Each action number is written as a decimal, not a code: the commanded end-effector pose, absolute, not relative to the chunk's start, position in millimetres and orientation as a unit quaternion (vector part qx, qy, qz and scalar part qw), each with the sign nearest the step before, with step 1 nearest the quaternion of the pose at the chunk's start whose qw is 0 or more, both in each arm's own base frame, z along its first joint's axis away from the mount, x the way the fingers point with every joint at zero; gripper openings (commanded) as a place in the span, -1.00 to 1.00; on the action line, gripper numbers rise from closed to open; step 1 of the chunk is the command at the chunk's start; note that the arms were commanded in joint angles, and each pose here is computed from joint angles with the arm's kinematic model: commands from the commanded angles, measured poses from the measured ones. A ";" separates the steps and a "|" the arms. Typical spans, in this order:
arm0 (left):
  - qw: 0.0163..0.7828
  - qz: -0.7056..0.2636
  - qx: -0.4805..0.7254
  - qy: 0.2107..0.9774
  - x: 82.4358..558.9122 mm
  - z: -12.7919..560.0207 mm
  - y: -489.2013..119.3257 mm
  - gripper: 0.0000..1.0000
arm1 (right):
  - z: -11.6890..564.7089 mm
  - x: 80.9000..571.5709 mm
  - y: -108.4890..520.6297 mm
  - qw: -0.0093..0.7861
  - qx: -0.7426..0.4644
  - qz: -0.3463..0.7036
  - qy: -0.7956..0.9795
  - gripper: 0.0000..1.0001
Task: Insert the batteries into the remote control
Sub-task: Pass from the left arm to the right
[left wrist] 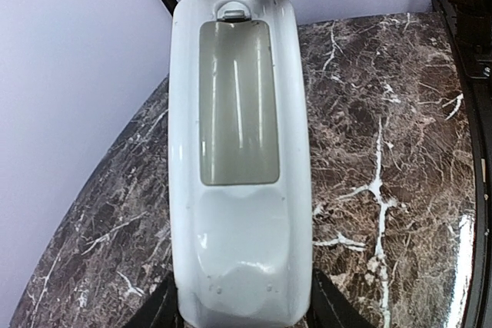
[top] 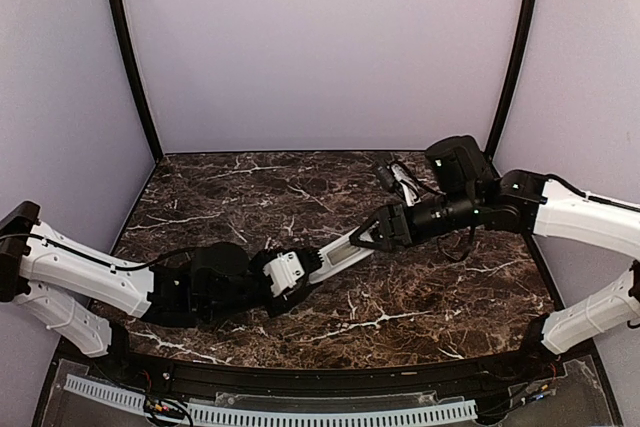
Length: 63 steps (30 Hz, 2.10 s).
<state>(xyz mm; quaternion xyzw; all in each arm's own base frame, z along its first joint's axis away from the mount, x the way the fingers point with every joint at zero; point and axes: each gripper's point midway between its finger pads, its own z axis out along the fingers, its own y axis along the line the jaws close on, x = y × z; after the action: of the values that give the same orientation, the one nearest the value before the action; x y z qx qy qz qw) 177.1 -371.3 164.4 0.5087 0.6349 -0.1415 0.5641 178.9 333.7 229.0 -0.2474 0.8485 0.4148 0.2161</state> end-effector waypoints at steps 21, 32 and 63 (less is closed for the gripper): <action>0.615 -0.092 0.500 0.603 183.0 219.5 -362.1 -1.00 | 257.3 147.4 360.7 0.220 -0.346 0.468 0.783 -0.31; 0.617 -0.096 0.501 0.599 179.7 223.3 -359.3 -1.00 | 265.7 139.1 349.0 0.232 -0.358 0.470 0.773 -0.29; 0.473 -0.280 0.577 0.604 107.8 238.4 -374.5 0.50 | 296.0 119.8 351.8 0.235 -0.470 0.462 0.715 -1.00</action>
<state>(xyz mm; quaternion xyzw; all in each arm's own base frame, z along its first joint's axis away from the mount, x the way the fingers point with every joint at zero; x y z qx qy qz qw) 134.1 -377.4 226.2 0.5604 0.6070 -0.2163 0.5203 128.5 347.4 279.4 -0.4195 0.7511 0.4599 0.2201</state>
